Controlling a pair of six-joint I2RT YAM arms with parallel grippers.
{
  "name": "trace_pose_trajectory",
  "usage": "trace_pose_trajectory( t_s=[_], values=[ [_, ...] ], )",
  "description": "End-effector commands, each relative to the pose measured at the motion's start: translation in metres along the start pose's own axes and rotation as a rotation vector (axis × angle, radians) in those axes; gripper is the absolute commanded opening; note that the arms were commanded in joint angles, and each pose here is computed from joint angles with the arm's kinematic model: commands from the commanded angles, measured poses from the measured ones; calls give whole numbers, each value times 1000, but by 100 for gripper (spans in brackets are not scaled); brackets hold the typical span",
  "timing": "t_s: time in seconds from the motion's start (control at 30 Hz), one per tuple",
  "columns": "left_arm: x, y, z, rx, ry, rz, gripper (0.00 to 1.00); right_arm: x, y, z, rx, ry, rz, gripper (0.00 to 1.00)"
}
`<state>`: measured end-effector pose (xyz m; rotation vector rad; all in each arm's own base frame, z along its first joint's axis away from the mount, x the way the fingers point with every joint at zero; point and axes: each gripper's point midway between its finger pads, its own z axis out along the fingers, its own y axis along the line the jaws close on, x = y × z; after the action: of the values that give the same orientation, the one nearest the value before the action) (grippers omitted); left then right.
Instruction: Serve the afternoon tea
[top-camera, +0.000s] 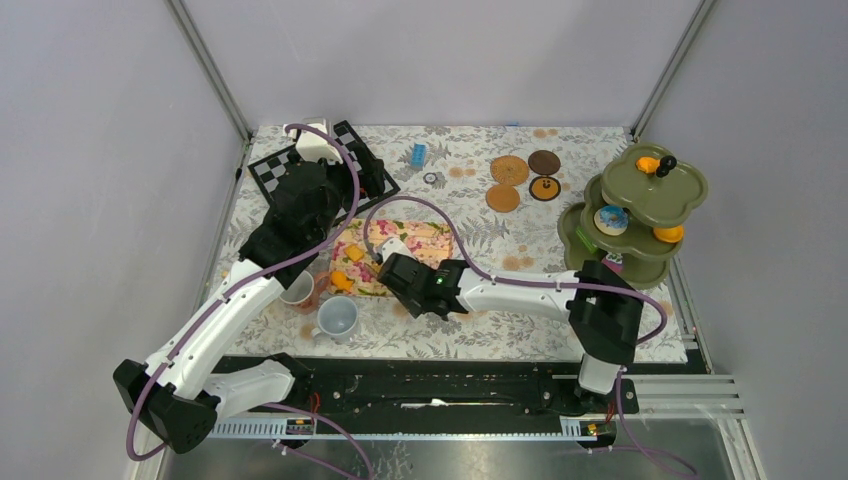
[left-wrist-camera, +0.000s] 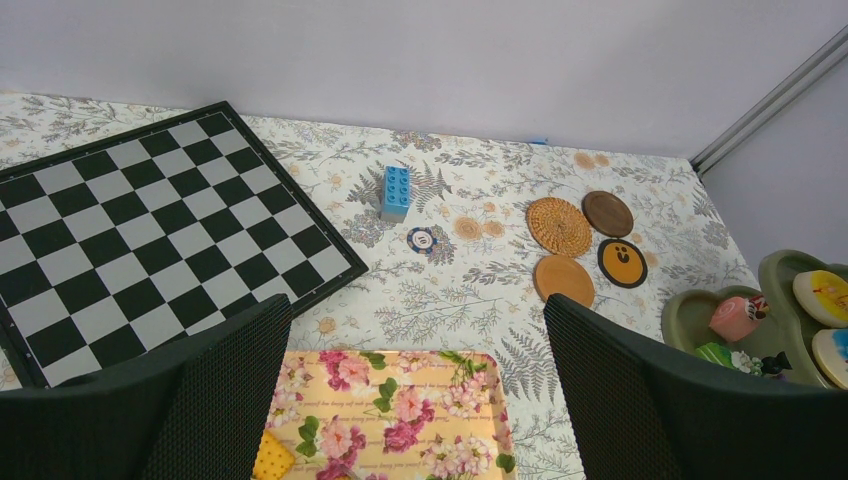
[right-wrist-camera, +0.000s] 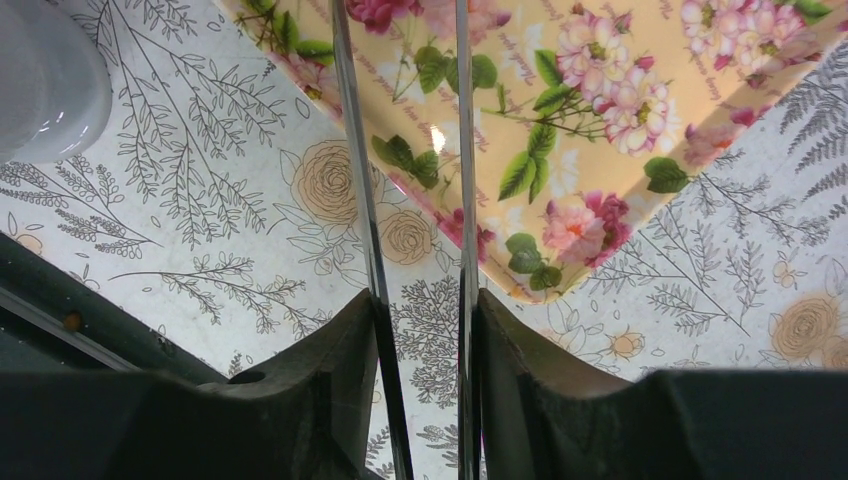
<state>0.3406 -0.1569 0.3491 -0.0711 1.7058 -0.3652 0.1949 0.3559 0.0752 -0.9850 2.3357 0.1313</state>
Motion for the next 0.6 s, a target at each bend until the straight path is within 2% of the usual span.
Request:
trace_pose_trajectory(
  t_s=[0.0, 0.27, 0.4, 0.57],
  values=[
    [-9, -3, -1, 10, -29, -4, 99, -24, -15, -28, 52, -107, 68, 36],
    [-9, -3, -2, 10, -29, -3, 99, -55, -72, -85, 248, -312, 189, 27],
    [-10, -3, -2, 12, -32, -5, 99, -55, -128, -129, 350, -387, 333, 27],
    [-12, -4, -4, 20, -36, -9, 99, -30, -212, -196, 554, -465, 509, 28]
  ],
)
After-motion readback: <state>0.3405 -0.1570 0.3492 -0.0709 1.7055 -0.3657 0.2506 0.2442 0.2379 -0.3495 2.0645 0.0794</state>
